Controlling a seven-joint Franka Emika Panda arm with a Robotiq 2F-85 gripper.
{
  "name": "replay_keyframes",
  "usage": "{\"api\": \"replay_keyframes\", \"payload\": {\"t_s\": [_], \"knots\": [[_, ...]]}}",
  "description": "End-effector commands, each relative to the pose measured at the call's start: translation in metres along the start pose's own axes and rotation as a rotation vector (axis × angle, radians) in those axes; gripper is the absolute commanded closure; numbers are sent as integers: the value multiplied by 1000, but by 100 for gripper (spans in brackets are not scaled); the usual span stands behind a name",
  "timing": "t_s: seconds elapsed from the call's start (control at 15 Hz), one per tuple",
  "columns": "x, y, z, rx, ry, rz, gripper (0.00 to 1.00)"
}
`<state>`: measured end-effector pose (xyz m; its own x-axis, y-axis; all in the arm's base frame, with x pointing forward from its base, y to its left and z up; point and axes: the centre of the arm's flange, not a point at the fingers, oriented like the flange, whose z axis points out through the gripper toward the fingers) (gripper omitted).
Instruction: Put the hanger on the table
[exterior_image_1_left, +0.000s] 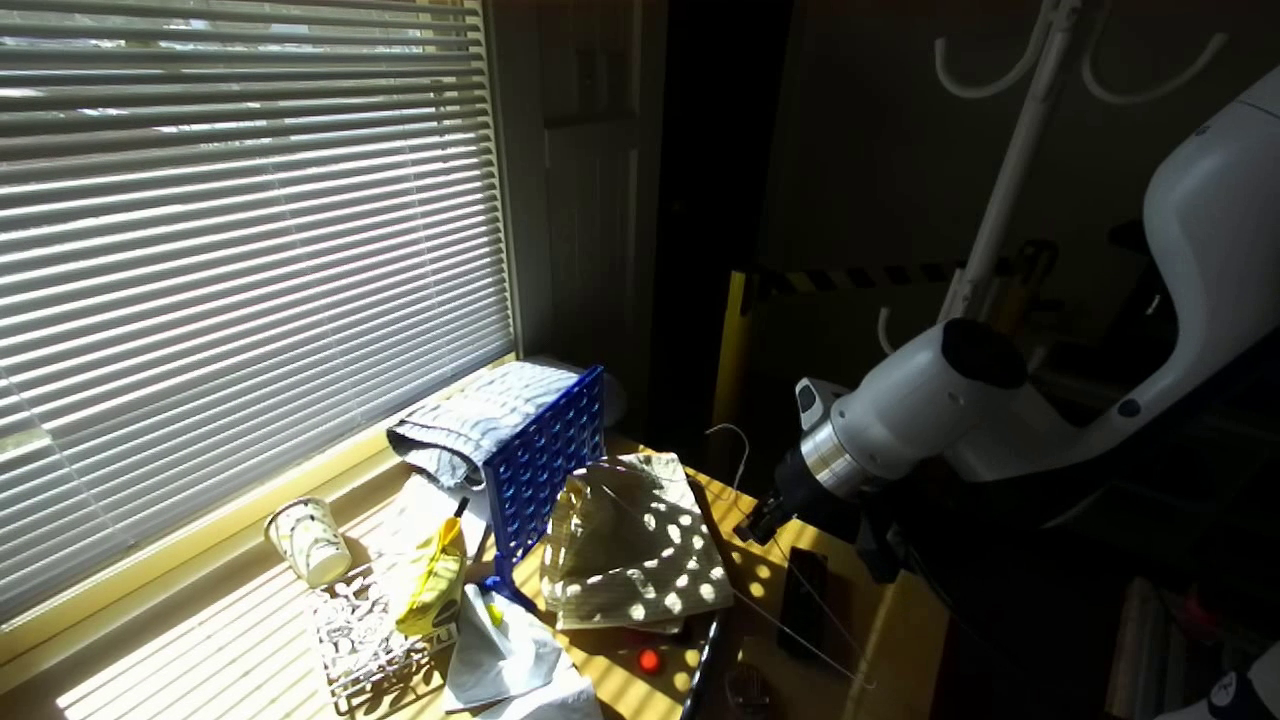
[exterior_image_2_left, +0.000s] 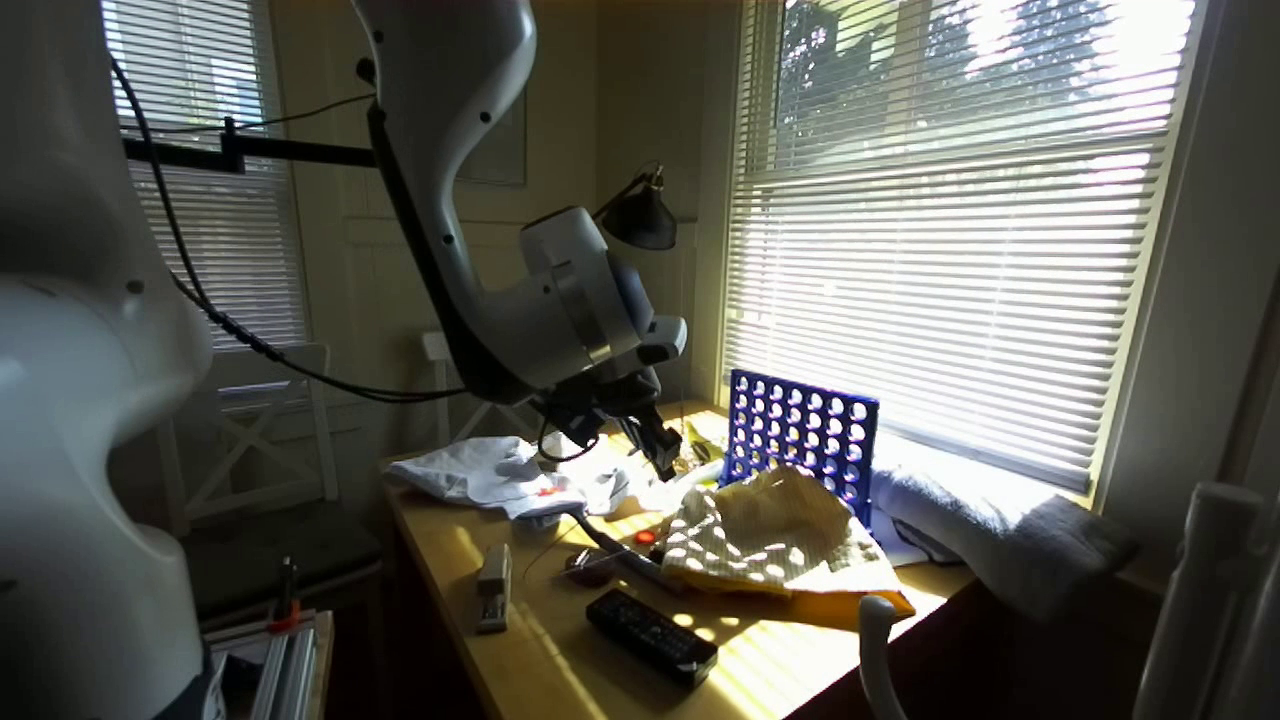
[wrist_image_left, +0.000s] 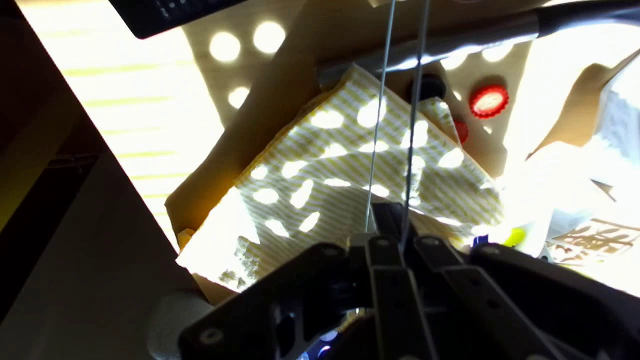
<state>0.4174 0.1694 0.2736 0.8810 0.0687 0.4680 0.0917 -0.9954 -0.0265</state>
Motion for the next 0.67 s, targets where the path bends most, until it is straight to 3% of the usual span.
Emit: {"api": "replay_keyframes", "payload": {"t_s": [0.0,0.13,0.6], "knots": [[31,-4,6,-6,-24,41,73],[36,-3,11,-14,-30,59,66],[48,-1,5,-21,-33,111,18]]}}
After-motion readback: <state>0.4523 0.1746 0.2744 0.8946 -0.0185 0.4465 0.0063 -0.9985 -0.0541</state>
